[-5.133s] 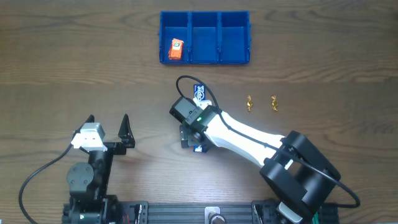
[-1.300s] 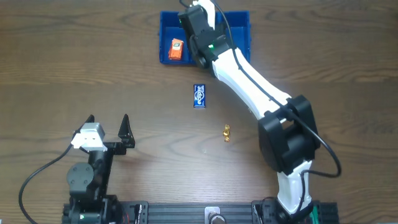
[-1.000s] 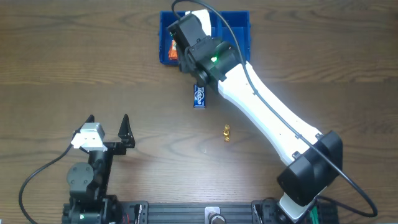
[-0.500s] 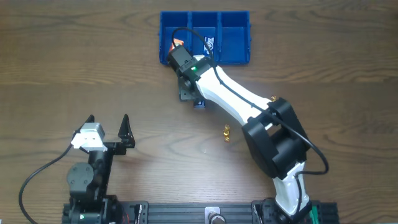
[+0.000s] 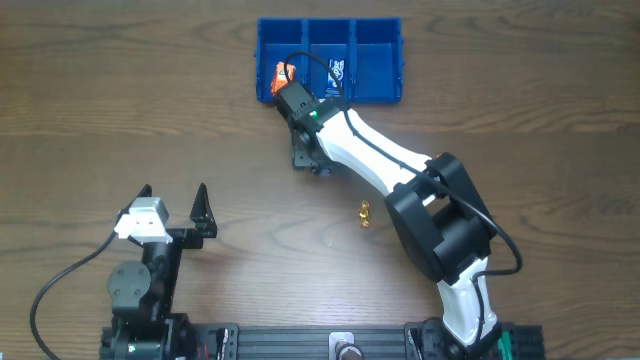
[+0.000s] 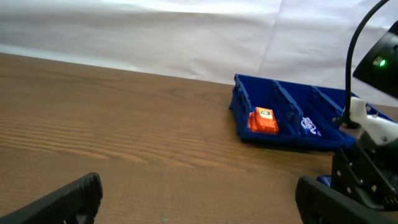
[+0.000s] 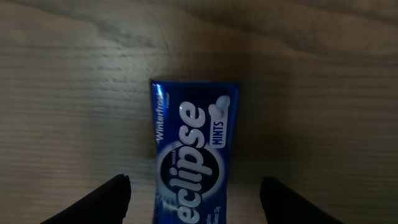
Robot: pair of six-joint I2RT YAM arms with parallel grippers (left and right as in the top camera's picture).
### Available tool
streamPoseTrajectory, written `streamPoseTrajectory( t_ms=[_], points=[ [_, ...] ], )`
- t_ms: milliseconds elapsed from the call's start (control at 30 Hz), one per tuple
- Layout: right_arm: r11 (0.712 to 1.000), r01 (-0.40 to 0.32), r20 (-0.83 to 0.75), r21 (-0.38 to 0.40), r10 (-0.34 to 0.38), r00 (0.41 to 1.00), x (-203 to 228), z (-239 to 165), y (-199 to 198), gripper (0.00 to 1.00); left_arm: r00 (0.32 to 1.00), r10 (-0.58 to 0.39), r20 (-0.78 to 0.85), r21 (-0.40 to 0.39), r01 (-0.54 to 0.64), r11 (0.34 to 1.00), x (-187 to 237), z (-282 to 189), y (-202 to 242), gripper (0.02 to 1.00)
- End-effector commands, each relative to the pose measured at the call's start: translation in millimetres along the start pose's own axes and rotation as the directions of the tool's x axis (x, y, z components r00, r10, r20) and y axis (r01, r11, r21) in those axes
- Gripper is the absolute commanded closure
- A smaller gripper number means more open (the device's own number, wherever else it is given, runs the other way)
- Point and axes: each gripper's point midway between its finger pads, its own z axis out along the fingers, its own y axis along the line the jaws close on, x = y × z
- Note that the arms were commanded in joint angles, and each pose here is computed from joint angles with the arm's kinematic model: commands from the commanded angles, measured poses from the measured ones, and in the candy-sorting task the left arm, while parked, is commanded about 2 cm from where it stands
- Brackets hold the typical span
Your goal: Sort Candies Into Trays
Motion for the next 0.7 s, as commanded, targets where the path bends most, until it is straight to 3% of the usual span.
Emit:
streamPoseTrajectory(
  t_ms=[33, 533, 700],
  points=[
    [1.000, -0.028, -0.018, 0.013, 0.029, 0.999, 6, 13, -5, 0.305, 0.999, 0.012, -0.052, 0.014, -0.011, 1.000, 16, 1, -1, 0.020],
    [0.999, -0.027, -0.039, 0.019, 0.028, 0.999, 14, 27, -4, 0.371, 0.999, 0.012, -0.052, 0.014, -0.012, 1.000, 17, 1, -1, 0.020],
    [1.000, -0.028, -0.033, 0.014, 0.029, 0.999, 13, 29, -2, 0.485, 0.999, 0.012, -0.052, 0.014, -0.012, 1.000, 16, 1, -1, 0.020]
  ],
)
